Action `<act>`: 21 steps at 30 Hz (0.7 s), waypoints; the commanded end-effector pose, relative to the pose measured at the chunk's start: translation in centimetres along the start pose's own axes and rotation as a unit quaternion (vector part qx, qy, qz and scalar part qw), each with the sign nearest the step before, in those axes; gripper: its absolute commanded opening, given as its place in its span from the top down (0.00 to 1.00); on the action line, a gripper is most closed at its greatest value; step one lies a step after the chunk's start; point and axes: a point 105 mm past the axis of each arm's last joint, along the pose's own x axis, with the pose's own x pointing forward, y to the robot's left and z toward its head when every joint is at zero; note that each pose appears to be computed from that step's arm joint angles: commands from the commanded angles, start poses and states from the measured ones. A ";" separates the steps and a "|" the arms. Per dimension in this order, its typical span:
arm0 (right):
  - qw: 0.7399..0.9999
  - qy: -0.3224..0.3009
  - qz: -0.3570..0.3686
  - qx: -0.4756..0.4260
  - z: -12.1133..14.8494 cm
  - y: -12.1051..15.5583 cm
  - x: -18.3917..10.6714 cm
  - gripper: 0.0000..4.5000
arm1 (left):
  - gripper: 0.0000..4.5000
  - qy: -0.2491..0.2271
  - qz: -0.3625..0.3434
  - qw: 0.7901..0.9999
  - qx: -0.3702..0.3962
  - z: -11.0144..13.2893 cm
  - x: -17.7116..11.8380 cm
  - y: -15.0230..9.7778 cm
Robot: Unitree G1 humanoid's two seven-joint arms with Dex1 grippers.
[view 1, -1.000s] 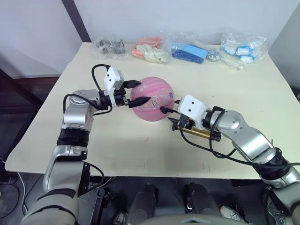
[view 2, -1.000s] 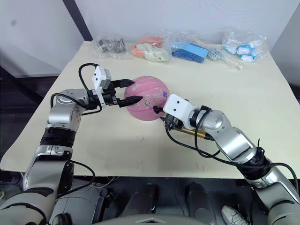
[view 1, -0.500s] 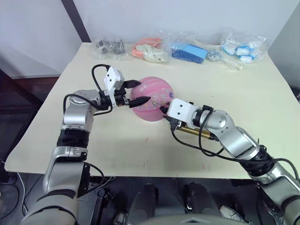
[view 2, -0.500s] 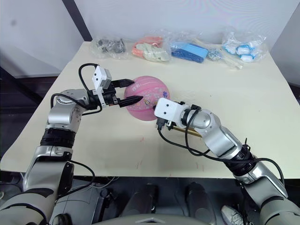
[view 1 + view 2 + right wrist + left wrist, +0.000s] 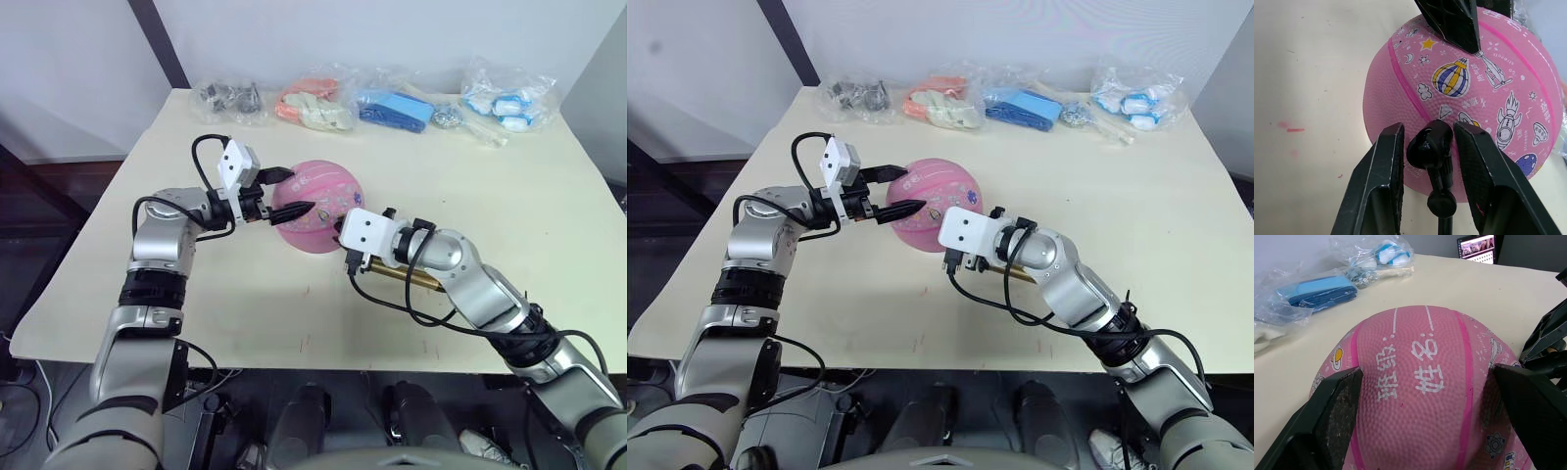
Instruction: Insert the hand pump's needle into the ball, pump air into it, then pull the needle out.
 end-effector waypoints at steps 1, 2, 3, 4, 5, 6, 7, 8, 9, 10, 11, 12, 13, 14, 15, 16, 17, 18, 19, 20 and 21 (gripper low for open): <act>1.000 -0.016 -0.012 -0.020 0.9 -0.9 -0.4 0.63 | 0.00 0.021 0.008 1.000 -0.009 -1.1 0.0 -0.1; 1.000 -0.015 -0.014 -0.021 0.8 -0.9 -0.4 0.72 | 0.00 0.021 0.008 1.000 -0.009 -1.1 0.0 -0.1; 1.000 -0.014 -0.015 -0.023 0.8 -1.0 -0.4 0.75 | 0.00 0.022 0.008 1.000 -0.009 -1.2 0.0 -0.1; 0.999 -0.012 -0.017 -0.025 0.7 -1.1 -0.5 0.84 | 0.00 0.022 0.008 1.000 -0.009 -1.2 0.0 -0.1; 0.999 -0.011 -0.018 -0.027 0.7 -1.2 -0.5 0.90 | 0.00 0.021 0.008 1.000 -0.009 -1.2 0.0 -0.1; 0.999 -0.009 -0.020 -0.031 0.6 -1.2 -0.5 0.92 | 0.00 0.022 0.009 1.000 -0.009 -1.2 0.0 -0.1; 0.999 -0.007 -0.021 -0.035 0.6 -1.3 -0.5 0.92 | 0.00 0.022 0.009 1.000 -0.009 -1.2 0.0 -0.1; 0.999 -0.007 -0.023 -0.038 0.6 -1.3 -0.5 0.92 | 0.00 0.022 0.009 1.000 -0.010 -1.2 0.0 -0.1; 0.999 -0.006 -0.024 -0.040 0.6 -1.3 -0.5 0.92 | 0.00 0.023 0.010 1.000 -0.010 -1.2 0.0 -0.1; 0.999 -0.005 -0.025 -0.042 0.6 -1.4 -0.5 0.92 | 0.00 0.023 0.010 1.000 -0.010 -1.2 0.0 -0.1; 0.999 -0.005 -0.027 -0.044 0.7 -1.4 -0.6 0.92 | 0.00 0.023 0.011 1.000 -0.010 -1.2 0.0 0.0; 0.998 -0.004 -0.029 -0.047 0.7 -1.5 -0.6 0.92 | 0.00 0.023 0.013 1.000 -0.010 -1.2 0.0 0.0; 0.998 -0.003 -0.031 -0.050 0.7 -1.5 -0.6 0.92 | 0.00 0.023 0.014 1.000 -0.010 -1.2 0.0 0.1; 0.998 -0.002 -0.032 -0.053 0.7 -1.5 -0.6 0.92 | 0.00 0.024 0.017 1.000 -0.011 -1.2 0.1 0.1; 0.998 -0.002 -0.034 -0.055 0.7 -1.6 -0.6 0.92 | 0.00 0.024 0.019 0.999 -0.012 -1.2 0.1 0.2; 0.998 -0.001 -0.036 -0.058 0.8 -1.6 -0.6 0.92 | 0.00 0.023 0.022 0.999 -0.013 -1.2 0.2 0.3; 0.997 0.001 -0.038 -0.061 0.8 -1.6 -0.7 0.92 | 0.00 0.024 0.026 0.999 -0.013 -1.2 0.2 0.4; 0.997 0.002 -0.039 -0.065 0.9 -1.6 -0.7 0.92 | 0.00 0.025 0.032 0.999 -0.013 -1.2 0.3 0.5; 0.997 0.003 -0.041 -0.068 0.9 -1.5 -0.7 0.92 | 0.00 0.026 0.038 0.999 -0.014 -1.3 0.4 0.6; 0.997 0.005 -0.042 -0.071 1.0 -1.5 -0.7 0.92 | 0.00 0.029 0.046 0.998 -0.014 -1.4 0.5 0.7; 0.996 0.007 -0.044 -0.073 1.0 -1.4 -0.8 0.92 | 0.00 0.033 0.056 0.998 -0.013 -1.6 0.6 0.9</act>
